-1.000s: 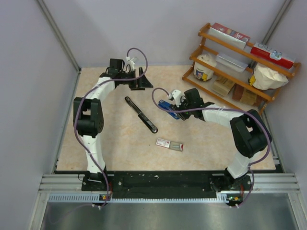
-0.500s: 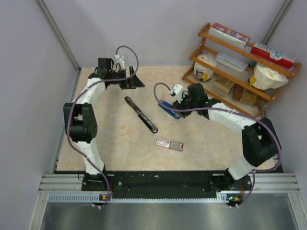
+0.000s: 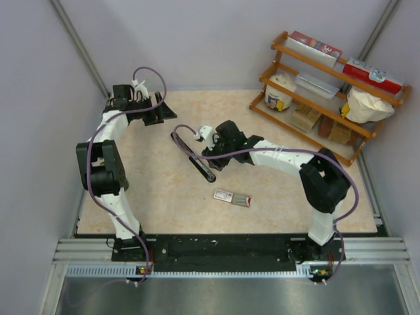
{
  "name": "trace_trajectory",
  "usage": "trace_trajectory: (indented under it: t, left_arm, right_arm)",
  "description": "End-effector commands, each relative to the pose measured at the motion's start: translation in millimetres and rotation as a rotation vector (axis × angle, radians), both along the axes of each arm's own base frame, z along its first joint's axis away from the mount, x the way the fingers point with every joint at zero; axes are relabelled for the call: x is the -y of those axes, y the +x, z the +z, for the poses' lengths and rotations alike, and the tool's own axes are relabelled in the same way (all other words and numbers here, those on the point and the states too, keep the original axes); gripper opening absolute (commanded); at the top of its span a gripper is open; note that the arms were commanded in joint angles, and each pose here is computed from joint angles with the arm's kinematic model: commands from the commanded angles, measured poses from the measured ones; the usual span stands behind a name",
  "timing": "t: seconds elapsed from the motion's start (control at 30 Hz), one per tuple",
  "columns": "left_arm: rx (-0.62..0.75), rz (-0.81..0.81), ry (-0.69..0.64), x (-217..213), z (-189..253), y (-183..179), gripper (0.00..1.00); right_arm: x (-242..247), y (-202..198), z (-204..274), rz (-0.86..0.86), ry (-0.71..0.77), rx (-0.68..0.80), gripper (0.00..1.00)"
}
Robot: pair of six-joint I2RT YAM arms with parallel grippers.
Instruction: Load the staples into the stapler
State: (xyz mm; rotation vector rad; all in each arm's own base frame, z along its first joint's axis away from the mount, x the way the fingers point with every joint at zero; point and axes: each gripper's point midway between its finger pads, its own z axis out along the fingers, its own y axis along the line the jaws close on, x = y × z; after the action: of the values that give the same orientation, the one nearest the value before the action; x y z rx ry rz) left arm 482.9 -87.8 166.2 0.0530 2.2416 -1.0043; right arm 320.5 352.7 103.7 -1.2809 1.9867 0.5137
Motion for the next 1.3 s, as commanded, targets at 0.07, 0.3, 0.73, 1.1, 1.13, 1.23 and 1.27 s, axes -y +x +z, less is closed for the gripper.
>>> trace_trajectory:
  t: [0.07, 0.3, 0.73, 1.1, 1.13, 1.23, 1.27]
  left_arm:
    - [0.048, 0.021, 0.041, -4, -8, 17, 0.99]
    - [0.027, 0.043, 0.028, -12, -18, 22, 0.99]
    - [0.013, 0.053, 0.032, -15, -32, 21, 0.99]
    - [-0.002, 0.060, 0.039, -17, -44, 26, 0.99]
    - [-0.002, 0.061, 0.042, -17, -44, 27, 0.99]
    - [-0.015, 0.067, 0.041, -18, -49, 29, 0.99]
    - [-0.022, 0.068, 0.038, -18, -51, 29, 0.99]
  right_arm:
    - [-21, -12, -9, -0.011, -0.038, -0.054, 0.48]
    - [-20, -21, -21, -0.014, -0.087, -0.054, 0.48]
    - [-31, -22, -33, -0.005, -0.150, -0.019, 0.50]
    - [-30, -20, -45, -0.008, -0.202, -0.009, 0.46]
    - [-29, -20, -45, -0.005, -0.206, -0.010, 0.44]
    - [-28, -21, -47, 0.003, -0.222, -0.008, 0.39]
    - [-26, -20, -50, 0.002, -0.230, -0.010, 0.36]
